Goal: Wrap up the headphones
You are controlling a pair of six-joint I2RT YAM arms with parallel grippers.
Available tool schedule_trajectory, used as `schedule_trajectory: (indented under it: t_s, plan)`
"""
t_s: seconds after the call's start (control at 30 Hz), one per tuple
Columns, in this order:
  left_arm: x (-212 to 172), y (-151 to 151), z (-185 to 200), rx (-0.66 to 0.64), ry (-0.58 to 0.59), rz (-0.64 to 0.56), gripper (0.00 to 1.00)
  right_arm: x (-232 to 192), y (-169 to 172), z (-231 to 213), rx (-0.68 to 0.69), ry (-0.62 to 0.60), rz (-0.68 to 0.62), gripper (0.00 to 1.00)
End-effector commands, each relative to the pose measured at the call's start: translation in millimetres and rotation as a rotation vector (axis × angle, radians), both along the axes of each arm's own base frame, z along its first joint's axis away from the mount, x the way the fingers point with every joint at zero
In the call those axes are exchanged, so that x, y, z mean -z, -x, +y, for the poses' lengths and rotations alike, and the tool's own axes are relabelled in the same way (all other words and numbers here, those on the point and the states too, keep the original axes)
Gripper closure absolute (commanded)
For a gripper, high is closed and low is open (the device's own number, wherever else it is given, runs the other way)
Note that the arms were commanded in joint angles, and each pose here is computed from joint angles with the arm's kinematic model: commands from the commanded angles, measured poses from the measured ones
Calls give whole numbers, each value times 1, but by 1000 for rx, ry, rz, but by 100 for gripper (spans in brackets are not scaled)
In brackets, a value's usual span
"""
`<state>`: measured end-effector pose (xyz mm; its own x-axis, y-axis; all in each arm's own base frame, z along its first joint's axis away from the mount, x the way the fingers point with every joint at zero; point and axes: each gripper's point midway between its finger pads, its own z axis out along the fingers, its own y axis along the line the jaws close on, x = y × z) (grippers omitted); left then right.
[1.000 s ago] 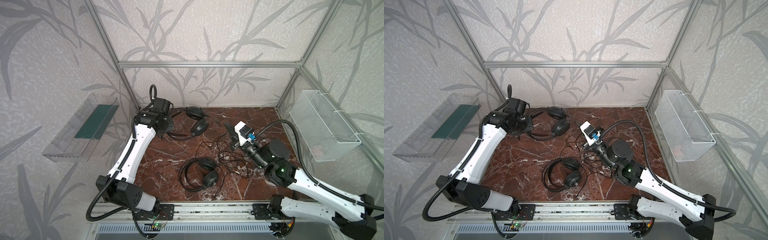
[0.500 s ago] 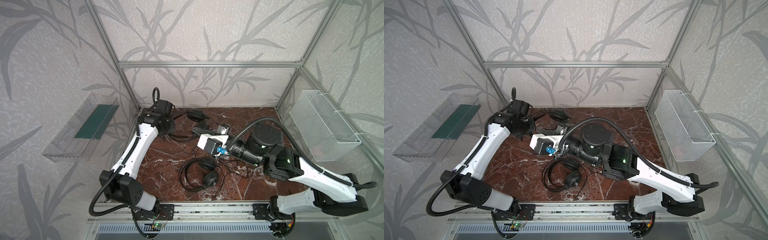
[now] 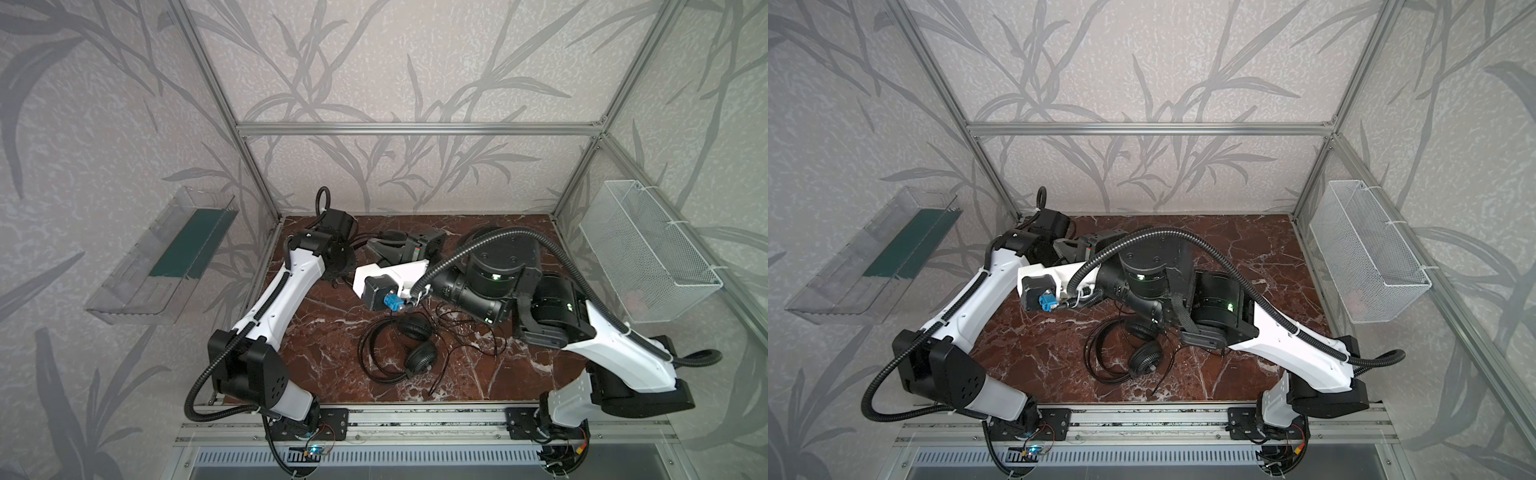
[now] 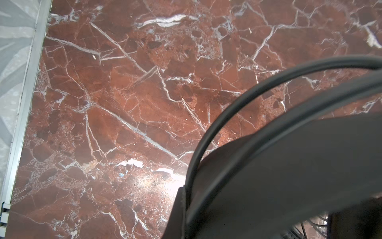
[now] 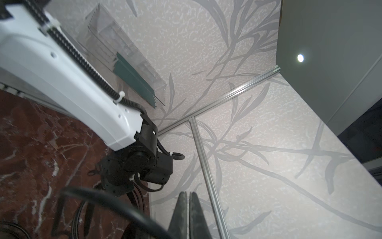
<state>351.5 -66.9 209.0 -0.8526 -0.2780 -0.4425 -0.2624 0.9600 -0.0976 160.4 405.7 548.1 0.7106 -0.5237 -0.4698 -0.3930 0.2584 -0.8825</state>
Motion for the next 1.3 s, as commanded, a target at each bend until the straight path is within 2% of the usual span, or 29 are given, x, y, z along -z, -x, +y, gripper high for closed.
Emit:
schedule_trajectory:
  t_s: [0.0, 0.1, 0.2, 0.33, 0.43, 0.57, 0.7, 0.9, 1.07, 1.2, 1.27]
  plan:
    - [-17, 0, 1, 0, 11, -83, 100, -34, -17, -16, 146, -46, -161, 100]
    - [-11, 12, 16, -36, -47, -105, 100, -50, -8, -31, 108, -105, -104, 100]
    - [-14, 18, 23, -47, -69, -133, 100, -47, 7, -34, 40, -97, -63, 100]
    - [-17, 17, 8, 0, -33, -140, 100, -47, 10, -21, 15, -71, -86, 100]
    - [-15, 20, -1, 50, -80, -134, 100, -54, 8, -15, 17, -56, -120, 100]
    - [-1, 31, -22, 143, -111, -99, 100, -75, 8, -19, 0, -96, -151, 100]
    - [4, 49, -32, 239, -138, -106, 100, -77, -35, -36, 82, -110, -152, 100]
    - [-13, 78, -29, 321, -177, -236, 100, -73, -89, -62, 153, -168, -62, 100]
    - [-30, 105, -44, 443, -129, -285, 100, -54, -142, -72, 245, -176, -8, 100]
    - [-45, 126, -53, 542, -115, -309, 100, -30, -197, -83, 317, -217, 98, 100]
    - [-57, 132, -46, 539, -132, -341, 100, -24, -217, -91, 355, -247, 131, 100]
